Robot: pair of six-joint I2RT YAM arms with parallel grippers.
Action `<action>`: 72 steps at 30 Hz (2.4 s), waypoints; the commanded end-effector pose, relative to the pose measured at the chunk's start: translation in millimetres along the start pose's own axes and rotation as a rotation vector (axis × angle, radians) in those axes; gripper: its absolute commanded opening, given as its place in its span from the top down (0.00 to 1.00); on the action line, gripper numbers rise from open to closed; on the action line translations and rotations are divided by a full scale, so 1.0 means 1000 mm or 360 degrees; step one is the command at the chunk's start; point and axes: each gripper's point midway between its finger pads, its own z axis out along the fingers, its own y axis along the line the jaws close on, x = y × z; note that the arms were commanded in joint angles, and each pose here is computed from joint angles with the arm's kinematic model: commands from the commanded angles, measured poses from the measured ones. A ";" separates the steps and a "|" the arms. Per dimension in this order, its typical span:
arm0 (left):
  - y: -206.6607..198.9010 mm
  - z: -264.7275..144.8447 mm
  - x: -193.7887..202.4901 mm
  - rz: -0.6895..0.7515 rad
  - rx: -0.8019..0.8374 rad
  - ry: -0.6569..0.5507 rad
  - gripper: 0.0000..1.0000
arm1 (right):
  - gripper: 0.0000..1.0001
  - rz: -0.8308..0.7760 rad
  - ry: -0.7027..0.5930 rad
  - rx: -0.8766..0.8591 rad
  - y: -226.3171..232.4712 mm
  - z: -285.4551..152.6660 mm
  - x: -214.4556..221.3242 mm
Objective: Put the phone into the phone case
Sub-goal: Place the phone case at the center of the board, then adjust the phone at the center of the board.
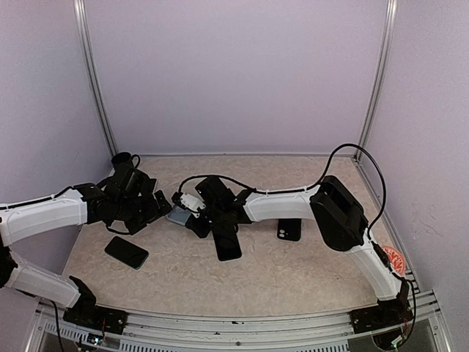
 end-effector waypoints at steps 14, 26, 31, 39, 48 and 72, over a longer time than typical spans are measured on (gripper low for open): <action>0.005 -0.004 -0.005 -0.0008 0.0031 -0.0050 0.01 | 0.90 -0.0064 -0.0040 -0.0157 0.054 0.004 -0.009; 0.001 0.001 -0.008 0.0002 0.0049 -0.0051 0.01 | 0.01 0.0143 0.0007 0.0240 0.018 -0.048 0.013; -0.003 0.007 -0.008 0.0003 0.0070 -0.0037 0.01 | 0.01 0.0235 -0.0074 0.0287 0.021 -0.081 0.019; -0.001 0.009 -0.007 0.0009 0.0064 -0.0033 0.01 | 0.00 0.0458 -0.0029 0.0496 0.008 -0.104 0.060; 0.000 0.011 -0.005 0.0007 0.0064 -0.0023 0.01 | 0.00 0.0609 0.0070 0.0677 0.004 -0.089 0.094; 0.006 0.012 -0.003 -0.0009 0.0053 -0.0029 0.01 | 0.19 0.0739 0.0211 0.0781 0.013 -0.083 0.133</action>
